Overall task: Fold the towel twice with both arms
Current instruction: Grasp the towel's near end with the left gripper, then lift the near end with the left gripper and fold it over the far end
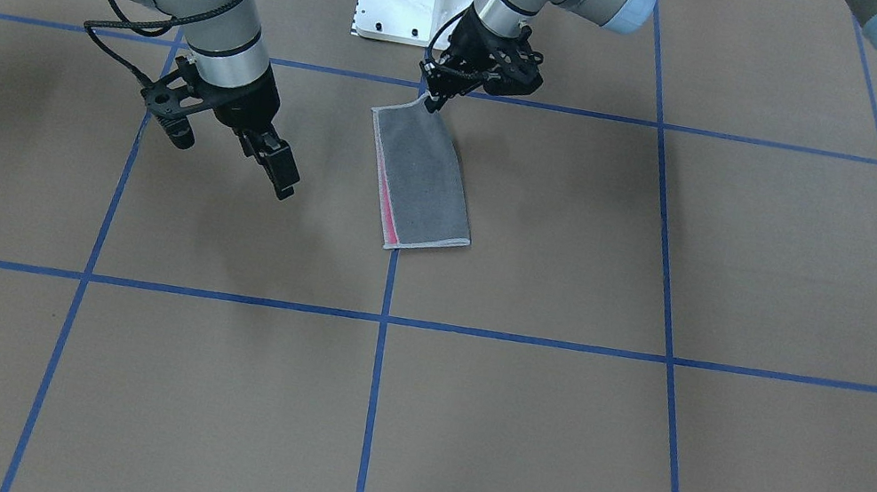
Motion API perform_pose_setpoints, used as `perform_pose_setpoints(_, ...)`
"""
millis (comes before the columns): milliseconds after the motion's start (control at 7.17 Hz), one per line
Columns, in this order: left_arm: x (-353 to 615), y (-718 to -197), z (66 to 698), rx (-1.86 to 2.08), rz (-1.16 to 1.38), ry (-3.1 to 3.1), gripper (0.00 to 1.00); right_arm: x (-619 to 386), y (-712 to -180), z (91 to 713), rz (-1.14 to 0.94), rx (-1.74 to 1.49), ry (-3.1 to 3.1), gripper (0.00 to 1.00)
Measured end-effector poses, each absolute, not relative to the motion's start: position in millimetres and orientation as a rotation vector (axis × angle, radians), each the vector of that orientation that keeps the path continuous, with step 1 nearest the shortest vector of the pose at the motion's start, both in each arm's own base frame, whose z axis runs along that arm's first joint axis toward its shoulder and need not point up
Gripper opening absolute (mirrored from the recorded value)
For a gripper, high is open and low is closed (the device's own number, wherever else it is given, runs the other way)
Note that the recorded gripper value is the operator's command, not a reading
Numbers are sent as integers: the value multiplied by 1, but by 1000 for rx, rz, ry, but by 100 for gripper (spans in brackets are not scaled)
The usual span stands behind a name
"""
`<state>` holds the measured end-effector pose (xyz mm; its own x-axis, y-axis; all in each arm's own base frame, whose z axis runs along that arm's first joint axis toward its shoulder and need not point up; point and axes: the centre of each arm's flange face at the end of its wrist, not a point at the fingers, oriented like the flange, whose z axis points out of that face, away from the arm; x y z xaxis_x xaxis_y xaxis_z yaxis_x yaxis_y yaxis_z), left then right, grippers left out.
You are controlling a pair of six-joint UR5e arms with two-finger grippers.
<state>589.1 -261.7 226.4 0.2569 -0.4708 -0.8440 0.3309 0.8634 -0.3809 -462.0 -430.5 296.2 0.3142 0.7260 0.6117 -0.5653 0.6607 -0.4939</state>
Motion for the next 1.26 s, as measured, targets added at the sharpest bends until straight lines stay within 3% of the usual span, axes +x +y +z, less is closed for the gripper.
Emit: perform_pose_setpoints(1256, 549, -338, 251, -155, -584, 1138, 0, -463, -430, 296, 858, -200, -912, 100)
